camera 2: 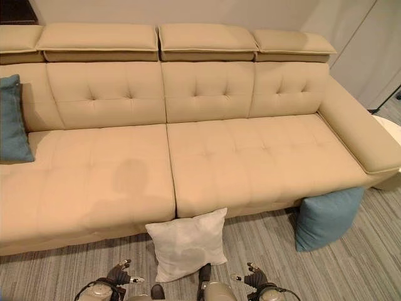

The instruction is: Pick up all the scattered cushions and arrange them neatly on the sofa.

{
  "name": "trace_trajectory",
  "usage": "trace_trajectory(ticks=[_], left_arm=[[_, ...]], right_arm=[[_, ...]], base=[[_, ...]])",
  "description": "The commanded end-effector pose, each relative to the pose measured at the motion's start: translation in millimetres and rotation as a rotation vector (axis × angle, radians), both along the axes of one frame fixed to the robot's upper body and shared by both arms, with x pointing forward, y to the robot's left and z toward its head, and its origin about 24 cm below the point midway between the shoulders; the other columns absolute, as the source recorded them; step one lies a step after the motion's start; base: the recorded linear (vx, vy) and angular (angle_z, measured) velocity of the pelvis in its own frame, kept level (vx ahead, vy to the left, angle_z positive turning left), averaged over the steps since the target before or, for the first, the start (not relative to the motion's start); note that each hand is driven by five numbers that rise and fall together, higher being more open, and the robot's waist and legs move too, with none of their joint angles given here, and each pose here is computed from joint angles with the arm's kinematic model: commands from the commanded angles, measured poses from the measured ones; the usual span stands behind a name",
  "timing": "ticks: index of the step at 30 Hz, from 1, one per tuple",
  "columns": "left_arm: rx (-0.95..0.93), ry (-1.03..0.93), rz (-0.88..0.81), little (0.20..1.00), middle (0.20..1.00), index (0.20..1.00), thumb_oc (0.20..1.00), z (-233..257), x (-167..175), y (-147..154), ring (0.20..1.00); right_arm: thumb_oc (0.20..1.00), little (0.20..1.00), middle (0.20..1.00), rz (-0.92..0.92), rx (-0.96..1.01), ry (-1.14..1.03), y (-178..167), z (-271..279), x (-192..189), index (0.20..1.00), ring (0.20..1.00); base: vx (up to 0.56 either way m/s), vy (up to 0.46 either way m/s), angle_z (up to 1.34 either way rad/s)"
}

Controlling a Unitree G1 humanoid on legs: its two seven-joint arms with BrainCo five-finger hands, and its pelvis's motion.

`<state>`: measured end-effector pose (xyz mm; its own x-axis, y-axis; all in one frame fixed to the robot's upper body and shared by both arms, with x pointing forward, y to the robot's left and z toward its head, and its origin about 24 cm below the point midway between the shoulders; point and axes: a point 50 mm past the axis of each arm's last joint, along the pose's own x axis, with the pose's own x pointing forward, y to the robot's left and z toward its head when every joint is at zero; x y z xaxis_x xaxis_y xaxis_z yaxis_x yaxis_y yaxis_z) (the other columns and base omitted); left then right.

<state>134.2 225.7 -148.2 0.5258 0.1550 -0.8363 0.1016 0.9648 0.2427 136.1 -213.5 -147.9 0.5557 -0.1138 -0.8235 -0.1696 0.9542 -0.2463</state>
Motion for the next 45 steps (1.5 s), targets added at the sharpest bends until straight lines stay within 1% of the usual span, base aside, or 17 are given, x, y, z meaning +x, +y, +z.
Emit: trace_trajectory(ticks=[1,10,15,17,20,22,23,25,26,27,28,30,31,32,37,41,45], left_arm=[[0.009,-0.018,-0.008,1.000,1.000,1.000,1.000,1.2,2.4,1.0,1.000],[0.014,-0.011,0.022,1.000,1.000,1.000,1.000,0.0,-3.7,5.0,1.000],[-0.017,-0.067,0.014,1.000,1.000,1.000,1.000,4.0,8.7,-4.6,1.000],[-0.033,-0.131,0.043,1.000,1.000,1.000,1.000,10.2,21.5,-6.5,1.000],[-0.047,-0.253,0.094,1.000,1.000,1.000,1.000,25.9,50.6,-6.7,1.000],[-0.045,-0.414,0.116,1.000,1.000,1.000,1.000,52.5,91.4,-7.0,1.000],[-0.045,-0.415,0.116,1.000,1.000,1.000,1.000,52.7,91.6,-7.0,1.000],[-0.032,-0.551,0.114,1.000,1.000,1.000,1.000,79.0,122.2,-8.1,1.000],[-0.042,-0.569,0.117,1.000,1.000,1.000,1.000,83.2,127.4,-9.6,1.000],[-0.051,-0.676,0.168,1.000,1.000,1.000,1.000,105.3,148.6,-9.5,1.000],[-0.051,-0.676,0.168,1.000,1.000,1.000,1.000,105.3,148.7,-9.5,1.000],[-0.074,-0.795,0.201,1.000,1.000,1.000,1.000,131.5,169.5,-13.5,1.000],[-0.074,-0.795,0.201,1.000,1.000,1.000,1.000,131.5,169.4,-13.5,1.000],[-0.086,-0.887,0.250,1.000,1.000,1.000,1.000,153.2,183.8,-12.6,1.000],[-0.085,-0.954,0.289,1.000,1.000,1.000,1.000,176.8,203.1,-14.4,1.000],[-0.072,-1.033,0.260,1.000,1.000,1.000,1.000,208.9,224.0,-16.1,1.000],[-0.055,-1.096,0.241,1.000,1.000,1.000,1.000,234.4,237.0,-17.4,1.000]], right_arm=[[1.000,1.000,1.000,0.014,-0.019,-0.051,-5.0,6.9,14.2,1.000,1.000],[1.000,1.000,1.000,0.028,-0.019,-0.072,-4.4,8.6,14.6,1.000,1.000],[1.000,1.000,1.000,0.000,-0.029,-0.079,-13.7,10.0,10.2,1.000,1.000],[1.000,1.000,1.000,-0.011,-0.038,-0.106,-17.2,13.6,15.6,1.000,1.000],[1.000,1.000,1.000,-0.027,-0.047,-0.197,-18.7,25.7,38.4,1.000,1.000],[1.000,1.000,1.000,-0.024,-0.051,-0.317,-16.5,45.3,71.5,1.000,1.000],[1.000,1.000,1.000,-0.024,-0.051,-0.317,-16.5,45.4,71.8,1.000,1.000],[1.000,1.000,1.000,-0.019,-0.061,-0.423,-15.8,65.2,97.8,1.000,1.000],[1.000,1.000,1.000,-0.018,-0.060,-0.450,-15.9,71.1,104.5,1.000,1.000],[1.000,1.000,1.000,-0.019,-0.076,-0.578,-15.3,97.9,132.1,1.000,1.000],[1.000,1.000,1.000,-0.019,-0.076,-0.578,-15.3,97.9,132.2,1.000,1.000],[1.000,1.000,1.000,-0.014,-0.094,-0.718,-12.9,130.1,159.8,1.000,1.000],[1.000,1.000,1.000,-0.014,-0.094,-0.718,-12.9,130.1,159.8,1.000,1.000],[1.000,1.000,1.000,-0.022,-0.115,-0.822,-13.4,156.4,178.4,1.000,1.000],[1.000,1.000,1.000,-0.026,-0.176,-0.952,-16.6,198.1,206.3,1.000,1.000],[1.000,1.000,1.000,-0.036,-0.213,-1.053,-21.8,235.8,225.3,1.000,1.000],[1.000,1.000,1.000,-0.053,-0.244,-1.094,-27.1,254.3,233.6,1.000,1.000]], base=[[0.03,-0.002,0.06],[0.04,-0.065,0.08],[-0.01,-0.109,0.08],[-0.09,-0.049,0.18],[-0.29,-0.055,0.12],[-0.45,-0.047,0.12],[-0.26,-0.019,0.04],[-0.25,-0.019,0.09],[-0.28,-0.028,0.18],[-0.17,-0.020,0.11],[-0.12,-0.033,0.07],[-0.06,-0.039,-0.01],[-0.15,-0.045,0.09],[-0.10,-0.032,0.10],[-0.04,-0.027,0.00],[0.01,-0.025,0.00],[0.03,-0.013,0.04]])
